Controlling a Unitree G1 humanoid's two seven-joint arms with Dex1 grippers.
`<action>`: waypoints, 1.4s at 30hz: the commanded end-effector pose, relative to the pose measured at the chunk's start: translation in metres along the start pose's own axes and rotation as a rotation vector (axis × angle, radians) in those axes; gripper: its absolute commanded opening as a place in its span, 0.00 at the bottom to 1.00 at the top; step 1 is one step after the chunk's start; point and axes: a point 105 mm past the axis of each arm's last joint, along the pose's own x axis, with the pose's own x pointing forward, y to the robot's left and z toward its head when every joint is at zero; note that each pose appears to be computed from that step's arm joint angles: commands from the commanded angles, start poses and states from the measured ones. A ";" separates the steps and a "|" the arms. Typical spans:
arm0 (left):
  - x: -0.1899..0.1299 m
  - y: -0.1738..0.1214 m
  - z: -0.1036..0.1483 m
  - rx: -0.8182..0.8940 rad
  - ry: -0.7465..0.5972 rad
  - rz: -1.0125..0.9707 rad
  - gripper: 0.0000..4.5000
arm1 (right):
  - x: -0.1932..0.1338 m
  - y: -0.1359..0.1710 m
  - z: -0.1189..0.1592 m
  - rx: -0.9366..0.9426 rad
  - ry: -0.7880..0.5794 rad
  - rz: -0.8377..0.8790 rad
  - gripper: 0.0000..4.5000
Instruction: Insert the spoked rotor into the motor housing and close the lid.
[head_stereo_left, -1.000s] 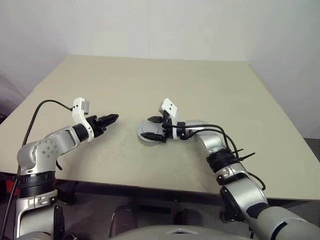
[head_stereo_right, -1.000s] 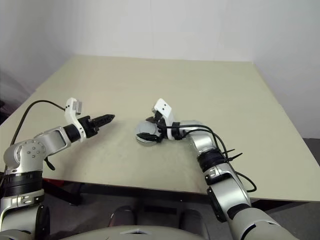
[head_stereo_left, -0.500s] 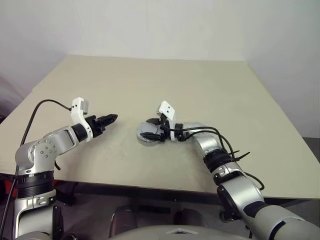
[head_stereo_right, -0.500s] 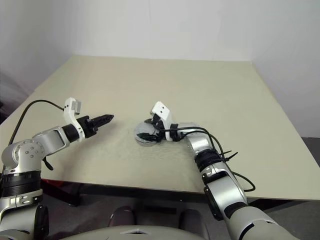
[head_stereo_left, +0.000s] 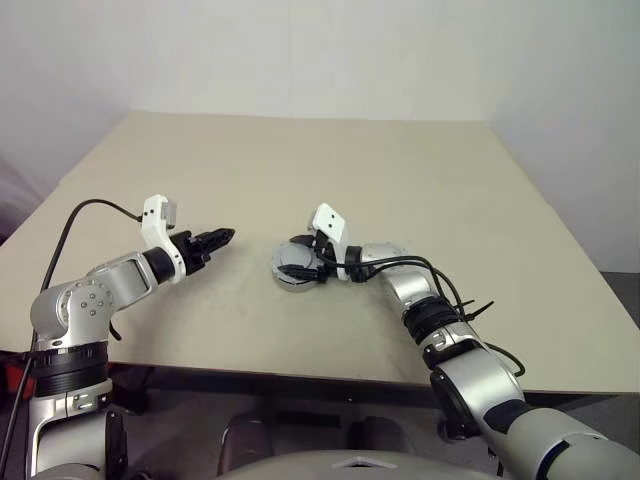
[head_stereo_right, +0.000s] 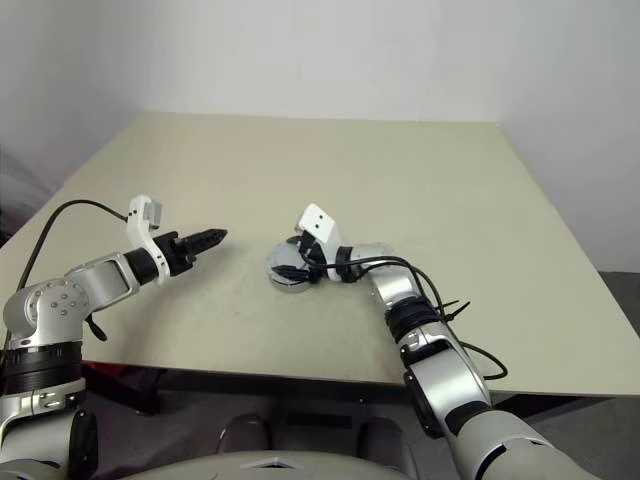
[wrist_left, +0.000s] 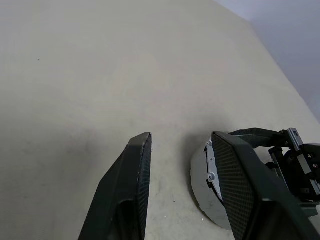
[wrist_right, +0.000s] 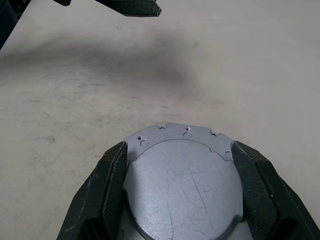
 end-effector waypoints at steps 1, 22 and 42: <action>-0.004 -0.006 0.011 0.030 -0.041 -0.014 0.45 | 0.000 0.002 -0.006 -0.004 0.043 0.025 0.71; -0.001 -0.012 0.006 0.005 -0.033 -0.039 0.45 | -0.013 0.009 -0.047 -0.013 0.273 0.074 0.71; 0.067 -0.034 -0.042 -0.492 0.065 -0.173 0.01 | -0.016 0.006 -0.052 -0.049 0.317 0.063 0.71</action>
